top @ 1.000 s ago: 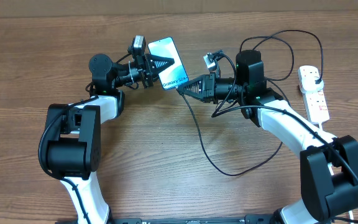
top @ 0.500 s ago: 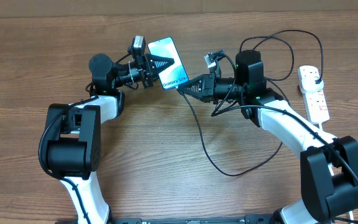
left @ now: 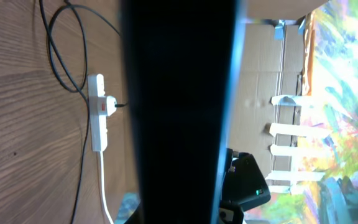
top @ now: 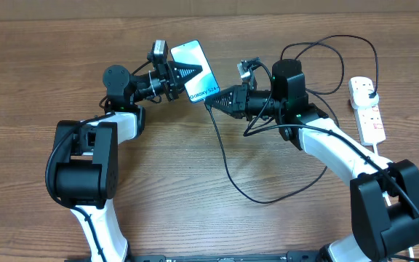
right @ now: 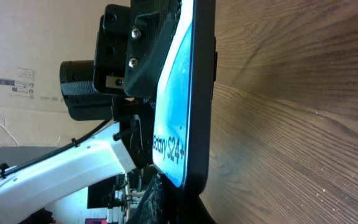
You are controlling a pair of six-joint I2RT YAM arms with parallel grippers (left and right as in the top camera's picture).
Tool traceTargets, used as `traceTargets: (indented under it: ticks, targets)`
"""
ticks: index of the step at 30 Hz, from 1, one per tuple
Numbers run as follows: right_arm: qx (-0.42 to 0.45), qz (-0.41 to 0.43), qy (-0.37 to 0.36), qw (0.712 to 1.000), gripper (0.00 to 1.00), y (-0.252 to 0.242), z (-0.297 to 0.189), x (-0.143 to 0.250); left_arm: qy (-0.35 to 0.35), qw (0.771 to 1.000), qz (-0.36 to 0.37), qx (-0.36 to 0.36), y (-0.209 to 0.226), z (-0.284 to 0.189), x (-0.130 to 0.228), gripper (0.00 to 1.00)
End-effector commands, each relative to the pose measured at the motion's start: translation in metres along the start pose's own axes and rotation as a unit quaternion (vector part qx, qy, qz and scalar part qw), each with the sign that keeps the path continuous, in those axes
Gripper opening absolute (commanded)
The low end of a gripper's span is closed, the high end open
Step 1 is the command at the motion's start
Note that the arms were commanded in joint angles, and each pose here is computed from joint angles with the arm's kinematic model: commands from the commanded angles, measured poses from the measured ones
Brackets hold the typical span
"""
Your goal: Plug charger to phone and switch on socket
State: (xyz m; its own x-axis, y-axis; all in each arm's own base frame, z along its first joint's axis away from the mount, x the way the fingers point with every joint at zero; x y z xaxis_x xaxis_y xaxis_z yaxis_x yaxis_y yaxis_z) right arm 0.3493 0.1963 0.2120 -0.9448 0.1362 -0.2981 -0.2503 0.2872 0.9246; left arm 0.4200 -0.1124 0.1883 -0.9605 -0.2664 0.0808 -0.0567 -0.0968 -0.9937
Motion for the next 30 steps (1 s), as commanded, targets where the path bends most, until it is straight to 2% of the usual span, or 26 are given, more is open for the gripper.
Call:
traceTargets:
  ticks: [1, 14, 15, 16, 17, 19, 24, 26, 27, 28, 30]
  targets:
    - [0.017, -0.003, -0.035, 0.999, 0.04, 0.002, 0.000, -0.006, 0.040, 0.999, 0.013, -0.002, -0.008, 0.009, 0.009, 0.04]
    - [-0.002, -0.036, -0.047, 0.998, 0.04, 0.010, -0.001, -0.012, 0.060, 0.998, -0.004, -0.009, -0.007, 0.009, 0.012, 0.04]
    - [-0.005, -0.038, -0.044, 0.998, 0.06, 0.011, -0.001, -0.011, 0.058, 0.998, -0.004, -0.009, -0.007, 0.008, 0.012, 0.04]
    - [-0.010, -0.046, -0.038, 0.998, 0.17, 0.012, -0.001, -0.010, 0.058, 0.998, -0.004, -0.009, -0.007, 0.008, 0.011, 0.04]
    - [-0.018, -0.057, -0.032, 0.998, 0.22, 0.014, -0.002, -0.010, 0.057, 0.998, -0.004, -0.009, -0.007, 0.008, 0.011, 0.04]
    - [-0.026, -0.064, -0.026, 0.997, 0.38, 0.015, -0.006, -0.011, 0.055, 0.998, -0.004, -0.009, -0.007, 0.006, 0.010, 0.05]
    - [-0.044, -0.101, -0.025, 0.994, 0.53, 0.027, -0.021, -0.014, 0.049, 0.999, -0.001, -0.008, -0.008, 0.001, 0.008, 0.04]
    - [-0.044, -0.121, -0.023, 0.991, 0.55, 0.032, -0.026, -0.012, 0.047, 0.999, 0.005, -0.008, -0.008, 0.000, 0.007, 0.04]
    - [-0.040, -0.133, -0.022, 0.990, 0.56, 0.035, -0.028, -0.010, 0.046, 0.999, 0.009, -0.007, -0.008, 0.000, 0.006, 0.04]
    - [-0.024, -0.148, -0.021, 0.988, 0.62, 0.036, -0.031, -0.006, 0.041, 0.999, 0.016, -0.006, -0.009, -0.004, 0.004, 0.04]
    - [0.005, -0.160, -0.023, 0.987, 0.63, 0.034, -0.032, -0.001, 0.030, 0.999, 0.023, -0.004, -0.009, -0.008, 0.001, 0.05]
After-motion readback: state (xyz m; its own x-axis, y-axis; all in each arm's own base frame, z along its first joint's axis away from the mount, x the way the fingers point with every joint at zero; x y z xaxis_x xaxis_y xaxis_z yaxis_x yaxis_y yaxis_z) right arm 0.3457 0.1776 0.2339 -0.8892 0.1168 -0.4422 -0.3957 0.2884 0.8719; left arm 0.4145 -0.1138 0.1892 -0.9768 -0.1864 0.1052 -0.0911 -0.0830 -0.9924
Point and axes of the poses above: each gripper's point midway between its finger pads, its own z axis out along the fingers, its own y axis along the line the jaws close on, x = y × z, the point moved 9 cm from there along -z, back along the fingers, and after that the axes turned 4 degrees about -z, right-handed, at the moved point
